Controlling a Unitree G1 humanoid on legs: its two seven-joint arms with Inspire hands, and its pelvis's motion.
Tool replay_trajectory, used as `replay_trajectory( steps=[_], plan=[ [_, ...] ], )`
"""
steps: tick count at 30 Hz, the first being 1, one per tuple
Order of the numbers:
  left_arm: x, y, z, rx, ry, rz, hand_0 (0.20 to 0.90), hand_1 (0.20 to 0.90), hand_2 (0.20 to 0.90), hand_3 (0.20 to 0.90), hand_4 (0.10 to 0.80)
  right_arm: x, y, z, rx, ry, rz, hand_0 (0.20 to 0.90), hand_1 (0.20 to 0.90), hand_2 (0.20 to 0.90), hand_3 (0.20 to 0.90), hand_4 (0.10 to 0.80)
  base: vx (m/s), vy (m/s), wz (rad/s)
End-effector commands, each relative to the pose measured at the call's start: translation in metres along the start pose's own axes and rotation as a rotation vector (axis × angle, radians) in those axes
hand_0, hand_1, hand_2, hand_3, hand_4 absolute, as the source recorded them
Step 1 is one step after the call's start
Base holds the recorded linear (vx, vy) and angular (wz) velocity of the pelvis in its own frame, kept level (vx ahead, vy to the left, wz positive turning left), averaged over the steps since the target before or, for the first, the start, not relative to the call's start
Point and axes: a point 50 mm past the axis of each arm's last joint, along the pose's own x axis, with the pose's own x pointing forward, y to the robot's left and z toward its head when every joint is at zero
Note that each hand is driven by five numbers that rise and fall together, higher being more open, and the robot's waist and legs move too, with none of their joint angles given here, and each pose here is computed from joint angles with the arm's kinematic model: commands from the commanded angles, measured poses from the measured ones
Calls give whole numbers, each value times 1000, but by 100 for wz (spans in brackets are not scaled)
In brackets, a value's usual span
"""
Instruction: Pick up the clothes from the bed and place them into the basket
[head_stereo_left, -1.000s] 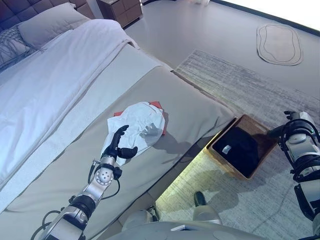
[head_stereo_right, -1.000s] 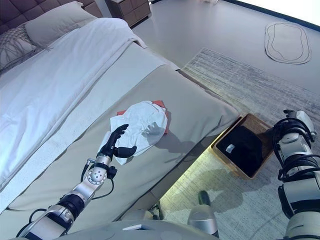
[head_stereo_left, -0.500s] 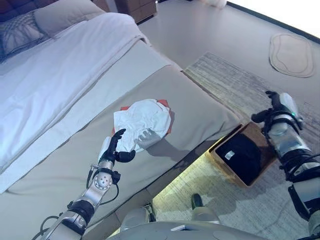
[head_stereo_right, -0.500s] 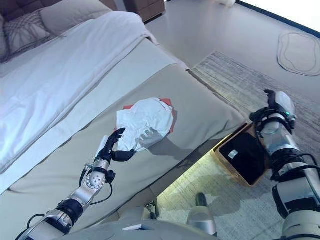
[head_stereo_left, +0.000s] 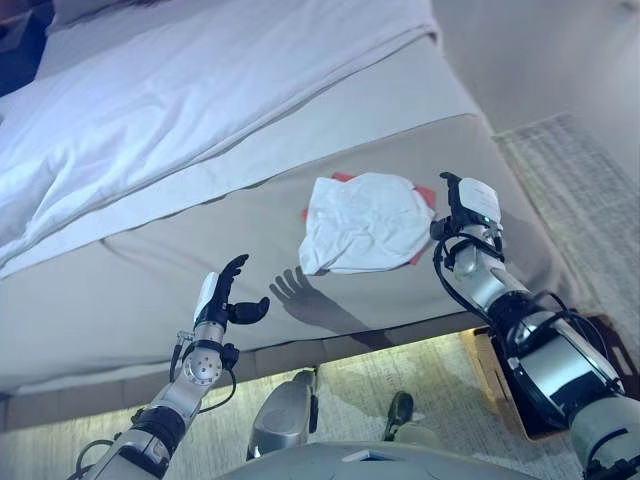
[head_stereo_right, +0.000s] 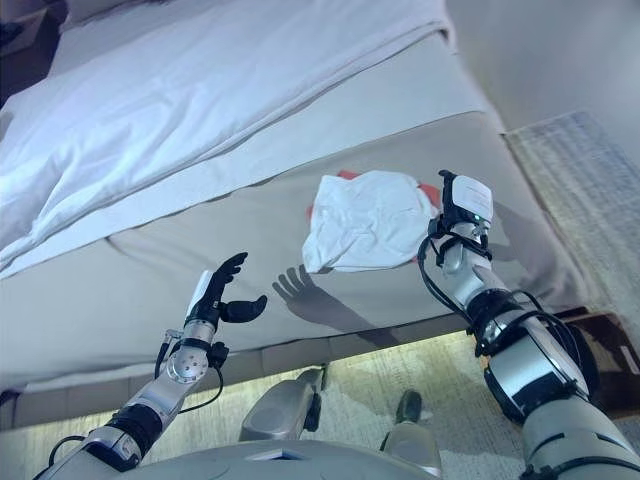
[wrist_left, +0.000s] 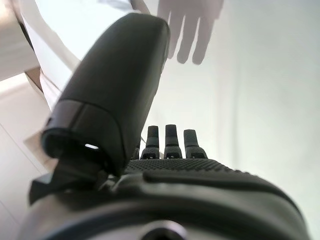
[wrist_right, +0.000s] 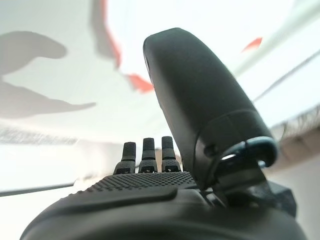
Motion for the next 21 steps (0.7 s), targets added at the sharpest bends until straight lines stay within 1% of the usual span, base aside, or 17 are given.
replay_trajectory(
  steps=[1,4,9,17,21],
  plan=[
    [26,27,54,-42,-266,72,900,900,900,900,800,28,-67,52,-71,-198,-199,900,900,900,900,800,-15,39,13],
    [26,31,59,-58,-298,85,900,900,900,900,800,33,-80,65,-133,-216,-230,900,900,900,900,800,-35,41,17],
    [27,39,77,-91,-386,101,900,900,900,900,800,44,-109,72,-209,-140,-257,900,900,900,900,800,-77,55,23],
    [23,43,97,-158,-472,128,900,900,900,900,800,51,-115,52,-261,46,-196,900,900,900,900,800,-15,42,13],
    [19,38,100,-174,-486,128,900,900,900,900,800,53,-122,40,-291,152,-163,900,900,900,900,800,-36,24,-3]
  ],
)
